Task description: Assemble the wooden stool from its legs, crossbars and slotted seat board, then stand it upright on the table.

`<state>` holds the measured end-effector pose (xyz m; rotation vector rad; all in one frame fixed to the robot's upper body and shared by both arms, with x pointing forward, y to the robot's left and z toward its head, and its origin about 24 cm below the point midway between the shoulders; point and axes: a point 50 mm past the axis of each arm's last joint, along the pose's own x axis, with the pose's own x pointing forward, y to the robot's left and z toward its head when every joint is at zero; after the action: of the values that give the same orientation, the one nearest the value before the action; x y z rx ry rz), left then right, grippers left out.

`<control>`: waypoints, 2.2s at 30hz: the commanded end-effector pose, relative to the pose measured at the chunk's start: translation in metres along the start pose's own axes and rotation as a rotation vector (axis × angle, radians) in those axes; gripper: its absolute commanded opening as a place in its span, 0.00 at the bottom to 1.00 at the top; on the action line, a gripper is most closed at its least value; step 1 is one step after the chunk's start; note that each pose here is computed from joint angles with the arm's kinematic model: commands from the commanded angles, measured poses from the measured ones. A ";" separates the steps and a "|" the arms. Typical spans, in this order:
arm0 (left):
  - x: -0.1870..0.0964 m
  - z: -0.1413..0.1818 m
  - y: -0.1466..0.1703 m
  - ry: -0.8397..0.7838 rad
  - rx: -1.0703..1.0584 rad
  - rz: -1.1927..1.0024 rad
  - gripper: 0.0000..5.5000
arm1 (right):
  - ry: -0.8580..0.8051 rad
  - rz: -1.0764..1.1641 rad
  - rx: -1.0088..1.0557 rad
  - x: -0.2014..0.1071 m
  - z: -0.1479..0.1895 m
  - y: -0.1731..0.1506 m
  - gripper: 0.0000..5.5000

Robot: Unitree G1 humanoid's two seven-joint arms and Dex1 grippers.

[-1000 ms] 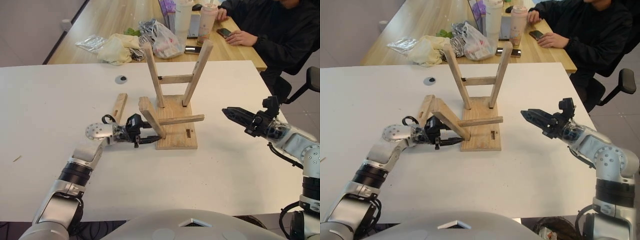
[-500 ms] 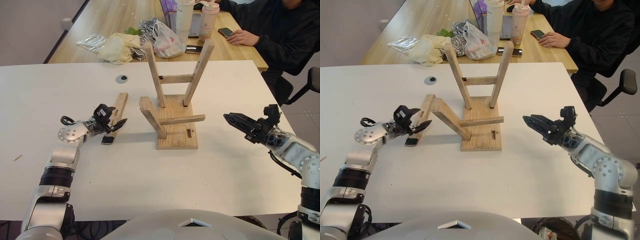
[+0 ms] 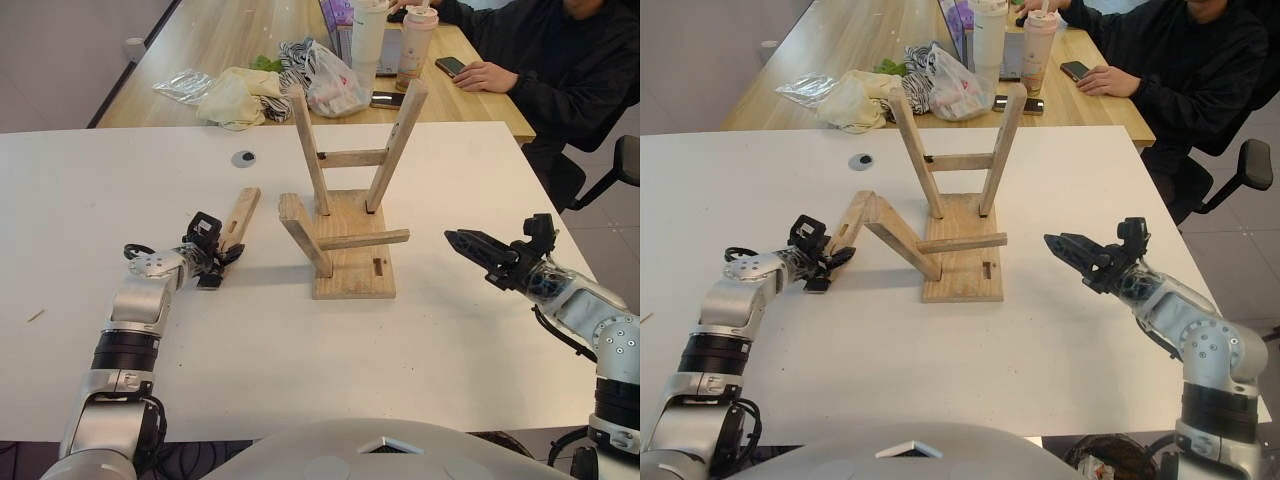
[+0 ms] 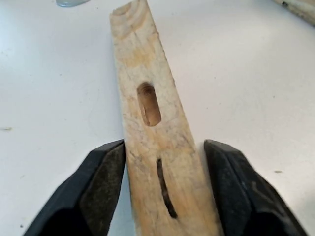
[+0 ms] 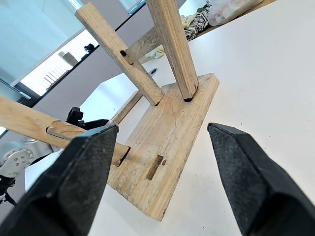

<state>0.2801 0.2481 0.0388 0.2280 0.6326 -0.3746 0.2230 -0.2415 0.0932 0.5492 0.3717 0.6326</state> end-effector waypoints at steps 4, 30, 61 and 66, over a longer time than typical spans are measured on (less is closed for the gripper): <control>-0.001 -0.004 0.012 0.056 -0.007 0.045 0.37 | -0.032 -0.011 0.015 0.002 -0.005 0.001 0.61; -0.042 0.206 -0.044 -0.836 -0.255 -1.298 0.36 | -0.315 0.713 0.022 0.130 0.117 0.150 0.74; -0.031 0.155 0.006 -0.816 -0.373 -0.834 0.81 | -0.329 0.309 -0.195 0.074 0.085 0.050 0.37; -0.025 0.148 0.010 -0.856 -0.419 -0.722 0.95 | -0.389 0.303 -0.166 0.049 0.056 0.020 0.37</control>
<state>0.3444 0.2160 0.1756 -0.5582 -0.0878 -0.9863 0.2858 -0.2128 0.1497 0.5276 -0.1070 0.7720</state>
